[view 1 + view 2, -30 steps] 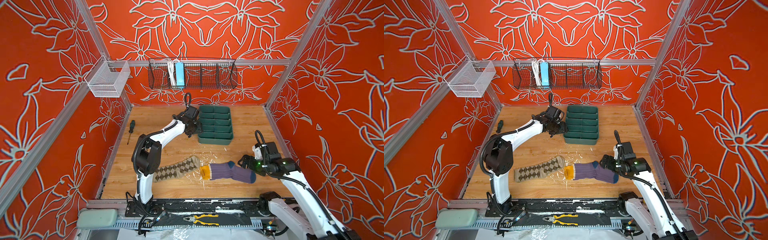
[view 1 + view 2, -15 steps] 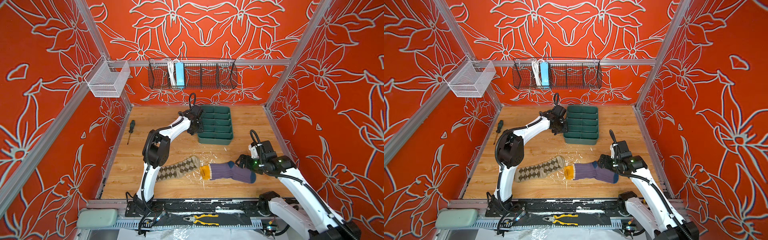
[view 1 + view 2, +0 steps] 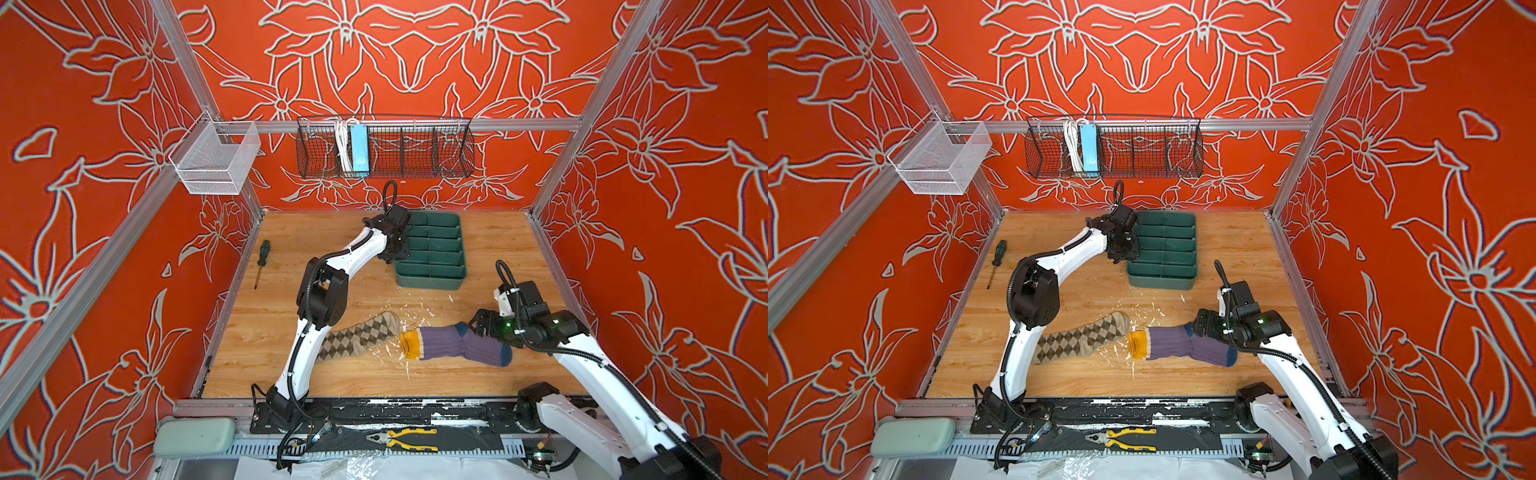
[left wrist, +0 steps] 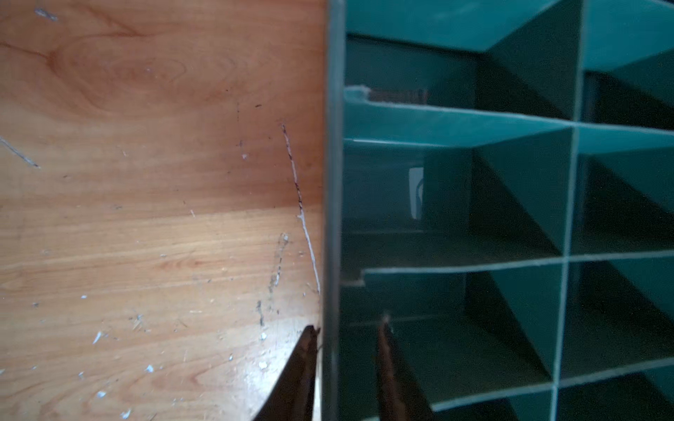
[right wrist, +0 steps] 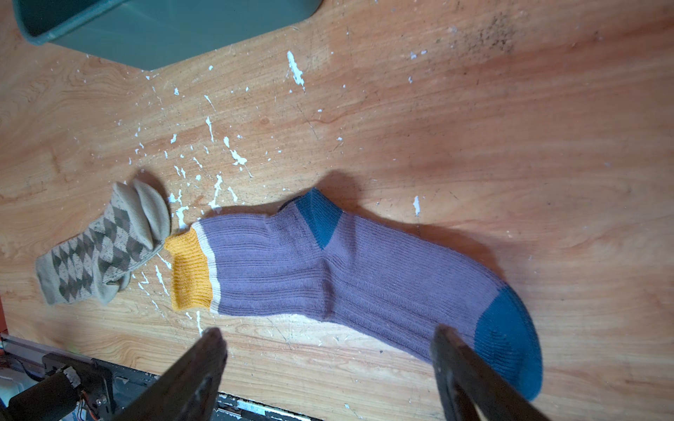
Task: Roll the socks
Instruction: 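Push the green tray aside with the left gripper while the right hovers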
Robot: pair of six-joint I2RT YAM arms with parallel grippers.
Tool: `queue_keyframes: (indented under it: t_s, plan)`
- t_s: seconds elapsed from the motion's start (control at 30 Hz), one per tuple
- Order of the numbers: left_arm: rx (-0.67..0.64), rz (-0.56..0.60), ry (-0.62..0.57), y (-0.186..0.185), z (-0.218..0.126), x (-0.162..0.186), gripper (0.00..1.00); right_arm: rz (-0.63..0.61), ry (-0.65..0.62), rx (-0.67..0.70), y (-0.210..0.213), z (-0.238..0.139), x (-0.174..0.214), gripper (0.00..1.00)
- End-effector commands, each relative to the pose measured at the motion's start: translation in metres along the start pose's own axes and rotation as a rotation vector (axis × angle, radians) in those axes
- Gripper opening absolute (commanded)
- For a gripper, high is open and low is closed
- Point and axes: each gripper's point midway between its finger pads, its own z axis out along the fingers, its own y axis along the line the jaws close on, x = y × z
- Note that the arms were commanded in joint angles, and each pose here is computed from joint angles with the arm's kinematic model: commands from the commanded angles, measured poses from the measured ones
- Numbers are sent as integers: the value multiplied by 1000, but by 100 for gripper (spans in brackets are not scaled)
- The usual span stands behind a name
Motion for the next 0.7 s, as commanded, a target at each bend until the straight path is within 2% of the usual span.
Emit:
queue_keyframes:
  t_s: [0.0,0.1,0.33,0.5,0.67]
  plan:
    - [-95,27,30,16,4,8,18,12,-3,27,-5,2,2,90]
    - [-113,32,13,19,-2,6,10,13,-4,26,-5,3,2,90]
    - [-159,63,-40,35,-26,6,1,10,-3,24,-4,5,1,90]
    - [-213,68,-44,78,-43,15,0,20,-13,23,-5,8,1,90]
    - [-222,34,-65,140,-57,21,0,30,-12,-3,-2,15,2,90]
